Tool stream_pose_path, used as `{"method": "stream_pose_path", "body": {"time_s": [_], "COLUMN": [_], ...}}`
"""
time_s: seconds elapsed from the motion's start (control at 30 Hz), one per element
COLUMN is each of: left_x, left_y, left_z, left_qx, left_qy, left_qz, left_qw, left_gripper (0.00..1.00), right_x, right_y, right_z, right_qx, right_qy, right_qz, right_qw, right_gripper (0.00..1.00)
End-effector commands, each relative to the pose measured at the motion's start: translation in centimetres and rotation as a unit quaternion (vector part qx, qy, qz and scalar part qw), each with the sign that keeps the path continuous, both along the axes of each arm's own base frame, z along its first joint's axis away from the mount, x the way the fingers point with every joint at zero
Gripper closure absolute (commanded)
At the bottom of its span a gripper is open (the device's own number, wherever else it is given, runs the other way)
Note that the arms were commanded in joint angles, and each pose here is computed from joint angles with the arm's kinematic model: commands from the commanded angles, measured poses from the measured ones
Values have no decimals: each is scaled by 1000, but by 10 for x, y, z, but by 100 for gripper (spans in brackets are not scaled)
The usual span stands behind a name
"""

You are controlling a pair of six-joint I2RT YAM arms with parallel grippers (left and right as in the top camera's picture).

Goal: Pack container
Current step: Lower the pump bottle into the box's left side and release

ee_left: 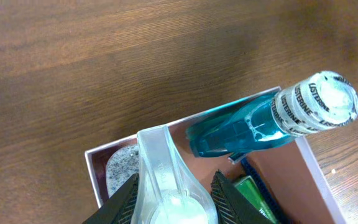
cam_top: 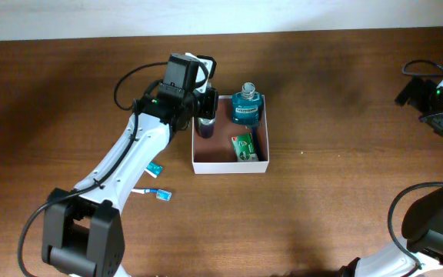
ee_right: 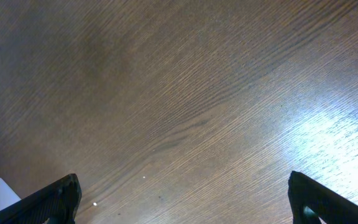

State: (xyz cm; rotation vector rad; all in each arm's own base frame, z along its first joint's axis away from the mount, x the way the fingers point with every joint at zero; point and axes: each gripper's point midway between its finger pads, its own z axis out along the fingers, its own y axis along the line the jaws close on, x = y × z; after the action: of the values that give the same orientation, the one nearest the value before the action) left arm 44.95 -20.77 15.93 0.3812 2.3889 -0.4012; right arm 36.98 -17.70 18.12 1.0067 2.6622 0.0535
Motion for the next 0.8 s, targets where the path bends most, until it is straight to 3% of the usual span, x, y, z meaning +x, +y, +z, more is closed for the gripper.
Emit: {"method": "stream_pose_path", "body": {"time_s": [0.0, 0.17, 0.27, 0.3, 0.33, 0.6, 0.77], "left_x": [11, 14, 15, 15, 15, 26, 43], "left_y": [0, 8, 9, 9, 9, 18, 73], "left_z": [21, 20, 20, 20, 20, 49, 97], "left_qx": [19, 36, 38, 38, 38, 26, 35], "left_qy": [-42, -47, -48, -48, -48, -83, -130], "left_qz": [-19, -2, 0, 0, 0, 16, 113], "left_qw": [999, 998, 998, 998, 998, 996, 984], "left_gripper": [72, 72, 39, 24, 20, 18, 18], "right_x": [0, 0, 0, 0, 0, 0, 0], "right_y": [-2, -2, -2, -2, -2, -2, -2], "right_z": [13, 13, 13, 13, 13, 13, 13], "right_qx": [-9, -9, -9, -9, -9, -10, -9], "right_qy": [-15, -15, -15, -15, -15, -15, -15], "right_qz": [0, 0, 0, 0, 0, 0, 0], "right_qw": [1000, 1000, 1000, 1000, 1000, 1000, 1000], "right_gripper": [1, 1, 1, 1, 1, 1, 2]}}
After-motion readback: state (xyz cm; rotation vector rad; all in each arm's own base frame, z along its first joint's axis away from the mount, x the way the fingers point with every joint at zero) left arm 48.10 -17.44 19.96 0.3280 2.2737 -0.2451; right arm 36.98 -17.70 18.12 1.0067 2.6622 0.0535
